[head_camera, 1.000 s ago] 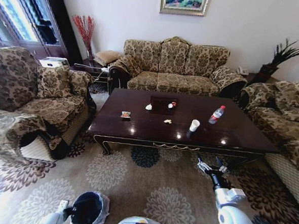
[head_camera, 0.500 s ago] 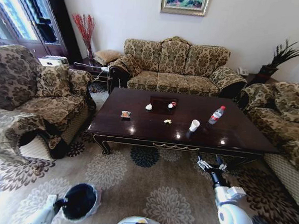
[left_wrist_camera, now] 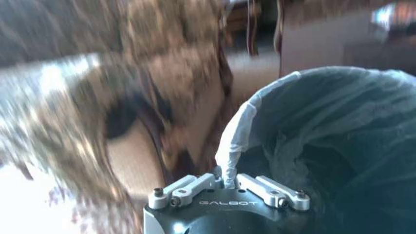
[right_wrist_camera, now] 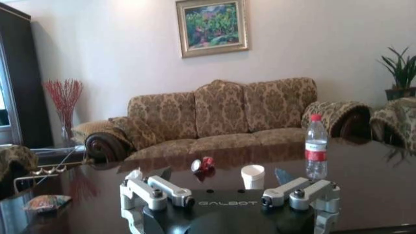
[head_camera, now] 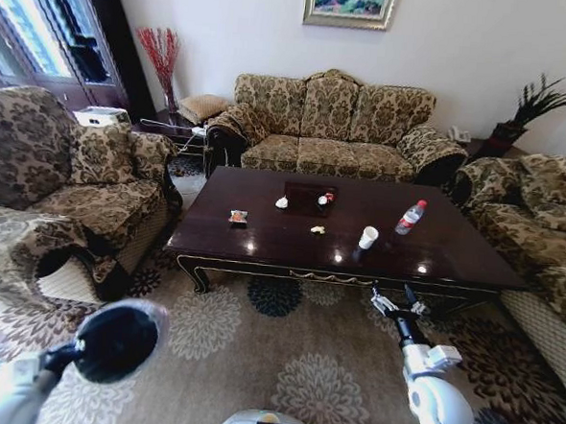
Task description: Move to the front of the table and place the trash on the table into the trash bin.
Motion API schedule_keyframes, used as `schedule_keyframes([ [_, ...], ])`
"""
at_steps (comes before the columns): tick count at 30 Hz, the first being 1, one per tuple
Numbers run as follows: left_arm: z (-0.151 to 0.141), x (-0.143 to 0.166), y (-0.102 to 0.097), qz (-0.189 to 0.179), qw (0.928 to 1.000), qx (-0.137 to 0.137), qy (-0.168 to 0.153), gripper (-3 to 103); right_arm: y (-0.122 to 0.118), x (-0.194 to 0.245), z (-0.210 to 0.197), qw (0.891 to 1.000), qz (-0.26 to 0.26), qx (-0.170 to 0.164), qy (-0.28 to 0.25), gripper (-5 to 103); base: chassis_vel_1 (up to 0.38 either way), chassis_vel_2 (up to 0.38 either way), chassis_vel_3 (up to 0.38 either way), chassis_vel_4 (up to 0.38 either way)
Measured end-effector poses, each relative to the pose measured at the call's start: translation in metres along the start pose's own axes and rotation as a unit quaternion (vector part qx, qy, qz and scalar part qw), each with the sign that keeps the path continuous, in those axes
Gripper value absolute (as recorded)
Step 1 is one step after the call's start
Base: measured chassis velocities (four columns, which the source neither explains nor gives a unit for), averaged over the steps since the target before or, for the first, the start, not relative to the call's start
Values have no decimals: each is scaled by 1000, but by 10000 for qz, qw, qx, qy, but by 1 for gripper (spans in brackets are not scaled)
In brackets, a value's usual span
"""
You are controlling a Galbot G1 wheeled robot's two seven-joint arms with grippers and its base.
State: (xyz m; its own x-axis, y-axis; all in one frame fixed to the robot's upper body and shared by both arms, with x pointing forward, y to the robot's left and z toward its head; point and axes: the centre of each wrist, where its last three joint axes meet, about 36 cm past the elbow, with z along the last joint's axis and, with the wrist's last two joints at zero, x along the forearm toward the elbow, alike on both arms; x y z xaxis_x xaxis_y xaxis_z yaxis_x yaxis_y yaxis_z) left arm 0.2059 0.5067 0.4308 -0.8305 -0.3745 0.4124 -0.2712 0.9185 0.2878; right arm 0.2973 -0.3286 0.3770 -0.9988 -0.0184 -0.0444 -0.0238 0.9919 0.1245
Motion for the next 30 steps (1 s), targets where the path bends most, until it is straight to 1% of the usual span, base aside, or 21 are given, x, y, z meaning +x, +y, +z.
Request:
schedule_keyframes([
  [1,0,0,0,0,10000,0,0,0,0,0,0,10000,0,0,0,100,0,0,0,0],
  [3,-26,12,3,-101,9993,27,-371,0,2,-2,-2,10000,-51,-8,-79,100,0,0,0,0],
  [4,-26,12,3,-101,9993,27,-371,0,2,-2,-2,10000,-51,-8,-79,100,0,0,0,0],
  [6,-55,21,5,-140,9968,116,-784,0,4,-1,-4,9998,-105,-3,-164,100,0,0,0,0],
  [7,-55,21,5,-140,9968,116,-784,0,4,-1,-4,9998,-105,-3,-164,100,0,0,0,0],
  [8,-69,23,5,-142,9948,143,-997,0,5,0,-4,9997,-133,15,-199,100,0,0,0,0],
  [9,-90,25,2,-117,9914,181,-1295,0,5,2,-4,9996,-177,54,-222,100,0,0,0,0],
  [10,-98,26,1,-90,9898,192,-1406,0,5,2,-4,9995,-197,69,-241,100,0,0,0,0],
  [11,-98,26,1,-90,9898,192,-1406,0,5,2,-4,9995,-197,69,-241,100,0,0,0,0],
  [13,-132,28,-13,76,9827,164,-1846,0,5,2,-5,9990,-262,146,-318,100,0,0,0,0],
  [14,-144,28,-20,165,9802,151,-1968,0,4,2,-5,9989,-283,178,-339,100,0,0,0,0],
  [15,-144,28,-20,165,9802,151,-1968,0,4,2,-5,9989,-283,178,-339,100,0,0,0,0],
  [17,-165,23,-38,445,9754,109,-2154,0,2,4,-5,9982,-372,243,-401,100,0,0,0,0],
  [18,-165,23,-38,445,9754,109,-2154,0,2,4,-5,9982,-372,243,-401,100,0,0,0,0],
  [20,-181,12,-54,679,9704,81,-2316,0,-1,5,-5,9974,-436,324,-479,100,0,0,0,0],
  [22,-190,2,-63,786,9674,128,-2406,0,-3,6,-4,9969,-455,417,-486,100,0,0,0,0],
  [23,-190,2,-63,786,9674,128,-2406,0,-3,6,-4,9969,-455,417,-486,100,0,0,0,0],
  [26,-197,-14,-67,814,9654,235,-2467,0,-4,6,-2,9965,-428,546,-460,100,0,0,0,0],
  [27,-197,-24,-69,800,9655,334,-2454,0,-4,5,0,9963,-388,639,-423,100,0,0,0,0],
  [29,-194,-34,-67,675,9658,500,-2455,0,1,4,5,9963,-412,663,-347,100,0,0,0,0],
  [30,-194,-34,-67,675,9658,500,-2455,0,1,4,5,9963,-412,663,-347,100,0,0,0,0],
])
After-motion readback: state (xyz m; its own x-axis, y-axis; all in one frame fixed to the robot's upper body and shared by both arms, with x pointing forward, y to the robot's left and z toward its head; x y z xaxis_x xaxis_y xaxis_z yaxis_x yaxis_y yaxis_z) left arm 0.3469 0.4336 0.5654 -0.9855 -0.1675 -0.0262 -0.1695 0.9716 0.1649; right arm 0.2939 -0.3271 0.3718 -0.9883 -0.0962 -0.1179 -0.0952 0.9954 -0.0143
